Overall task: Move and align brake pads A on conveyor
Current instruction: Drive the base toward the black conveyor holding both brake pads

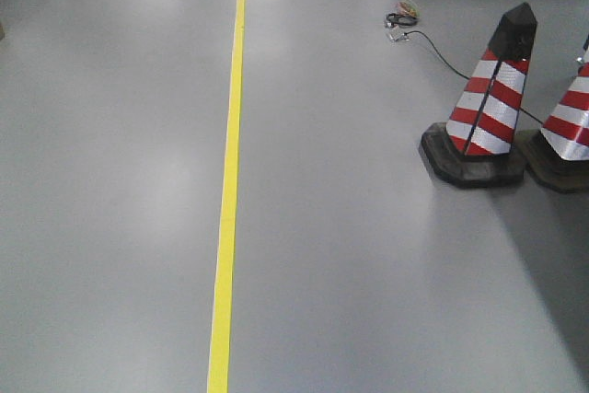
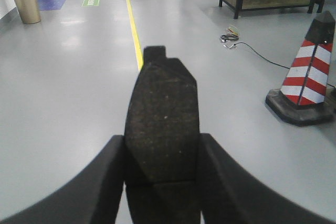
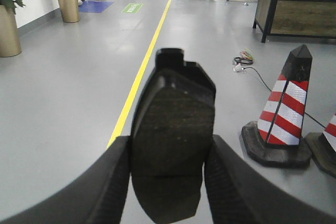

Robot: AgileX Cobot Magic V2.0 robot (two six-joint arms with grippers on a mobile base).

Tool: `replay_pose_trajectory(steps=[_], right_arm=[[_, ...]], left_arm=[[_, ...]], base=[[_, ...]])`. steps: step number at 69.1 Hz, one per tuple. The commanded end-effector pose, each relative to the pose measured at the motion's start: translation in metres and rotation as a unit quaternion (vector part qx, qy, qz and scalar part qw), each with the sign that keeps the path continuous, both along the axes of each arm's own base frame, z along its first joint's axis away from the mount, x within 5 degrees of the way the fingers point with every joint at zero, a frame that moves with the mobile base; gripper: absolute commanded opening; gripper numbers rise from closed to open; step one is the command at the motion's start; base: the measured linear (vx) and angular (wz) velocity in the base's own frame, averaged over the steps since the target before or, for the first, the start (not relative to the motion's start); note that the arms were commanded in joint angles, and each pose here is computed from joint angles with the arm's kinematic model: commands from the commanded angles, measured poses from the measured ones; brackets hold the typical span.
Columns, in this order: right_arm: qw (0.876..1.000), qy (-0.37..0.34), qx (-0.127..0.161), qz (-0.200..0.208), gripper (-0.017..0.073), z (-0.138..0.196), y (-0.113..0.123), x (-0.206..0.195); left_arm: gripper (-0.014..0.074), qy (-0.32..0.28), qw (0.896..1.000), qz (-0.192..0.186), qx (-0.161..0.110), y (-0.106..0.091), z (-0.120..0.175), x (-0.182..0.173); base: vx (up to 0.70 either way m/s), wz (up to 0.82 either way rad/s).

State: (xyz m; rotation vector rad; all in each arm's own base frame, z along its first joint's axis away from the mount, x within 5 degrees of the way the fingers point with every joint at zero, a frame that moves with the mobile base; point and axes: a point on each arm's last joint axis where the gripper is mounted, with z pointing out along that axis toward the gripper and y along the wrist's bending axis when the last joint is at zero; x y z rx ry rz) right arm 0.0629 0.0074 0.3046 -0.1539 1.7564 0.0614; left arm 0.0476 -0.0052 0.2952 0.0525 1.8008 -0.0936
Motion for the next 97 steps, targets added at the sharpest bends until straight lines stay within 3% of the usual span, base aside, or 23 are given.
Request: replay_pose_trajectory(steps=[1,52,97], right_arm=[[0.998,-0.061,0.0,0.0,-0.0008,0.0184,0.0,0.0005],[0.998,-0.061,0.0,0.0,-0.0008,0.0184,0.0,0.0005],[0.998,-0.061,0.0,0.0,-0.0008,0.0184,0.0,0.0005]], left_arm=[[-0.0006,-0.057,0.998,-0.002,-0.01,-0.0004,0.0165,0.0005],[-0.0006,-0.057,0.998,-0.002,-0.01,-0.0004,0.0165,0.0005],[-0.0006,-0.057,0.998,-0.002,-0.01,-0.0004,0.0165,0.0005]], base=[[0.74,-0.05],[0.68,0.0],[0.49,-0.04]])
